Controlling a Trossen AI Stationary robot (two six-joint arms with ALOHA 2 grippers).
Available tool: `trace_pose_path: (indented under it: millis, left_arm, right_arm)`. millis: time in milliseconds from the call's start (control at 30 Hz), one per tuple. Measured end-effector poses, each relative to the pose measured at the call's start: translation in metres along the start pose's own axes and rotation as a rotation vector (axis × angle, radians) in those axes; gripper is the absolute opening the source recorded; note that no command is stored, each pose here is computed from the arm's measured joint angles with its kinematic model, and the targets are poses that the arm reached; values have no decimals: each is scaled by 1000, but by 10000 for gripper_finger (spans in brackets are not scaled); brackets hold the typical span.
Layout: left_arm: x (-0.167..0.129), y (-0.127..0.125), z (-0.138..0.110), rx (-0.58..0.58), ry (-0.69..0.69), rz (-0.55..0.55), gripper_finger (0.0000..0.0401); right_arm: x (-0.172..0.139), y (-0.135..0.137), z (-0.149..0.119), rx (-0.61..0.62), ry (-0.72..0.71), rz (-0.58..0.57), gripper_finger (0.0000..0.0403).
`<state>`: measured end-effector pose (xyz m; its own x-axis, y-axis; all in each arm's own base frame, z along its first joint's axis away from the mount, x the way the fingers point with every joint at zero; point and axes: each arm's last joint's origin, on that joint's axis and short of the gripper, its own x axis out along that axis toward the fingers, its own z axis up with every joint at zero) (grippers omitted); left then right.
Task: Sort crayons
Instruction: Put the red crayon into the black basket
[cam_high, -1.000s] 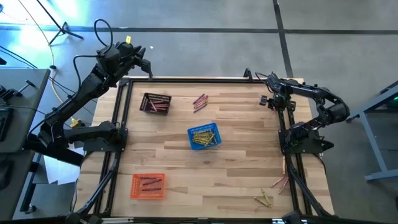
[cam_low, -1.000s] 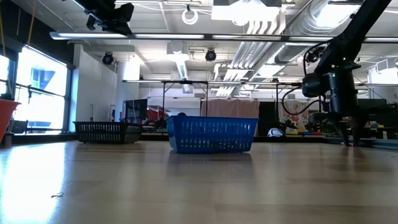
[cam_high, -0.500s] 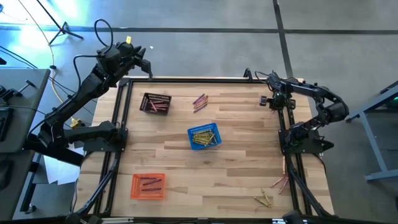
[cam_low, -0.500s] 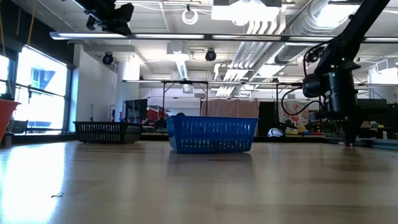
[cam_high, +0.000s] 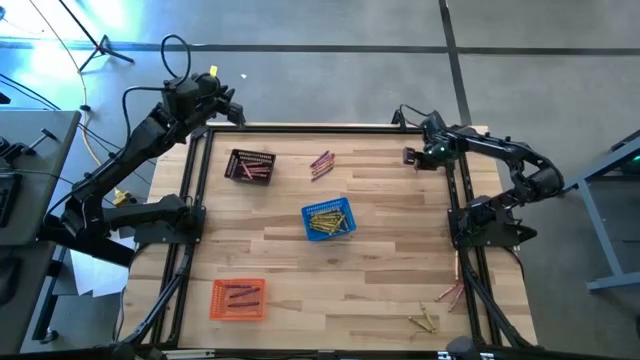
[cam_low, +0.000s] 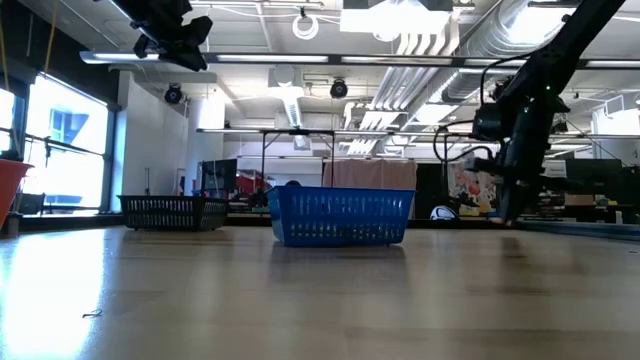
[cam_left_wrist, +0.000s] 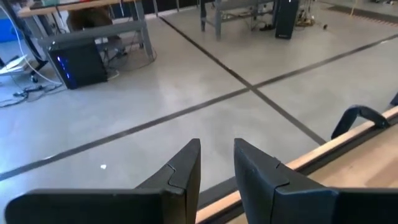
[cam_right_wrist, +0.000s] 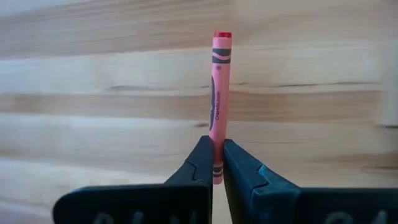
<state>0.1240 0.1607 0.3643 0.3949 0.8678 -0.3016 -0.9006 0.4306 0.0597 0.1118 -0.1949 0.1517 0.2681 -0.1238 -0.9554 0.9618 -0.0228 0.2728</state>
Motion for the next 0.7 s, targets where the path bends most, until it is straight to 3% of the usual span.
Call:
trace_pose_path:
  millis: [233,400,600,700]
  left_arm:
    - [0,0,-2,-26,25,-5,85]
    - [0,-1,-3,-42,27,-17,85]
    - [0,-2,-3,-66,29,-62,85]
    - [0,-3,-3,-118,33,-98,85]
  right_arm:
    - [3,27,-8,-84,-34,87,4]
    - [1,65,-8,-179,-172,319,3]
    - [-24,122,-12,-313,-475,715,3]
    - [-38,144,-20,-366,-595,801,3]
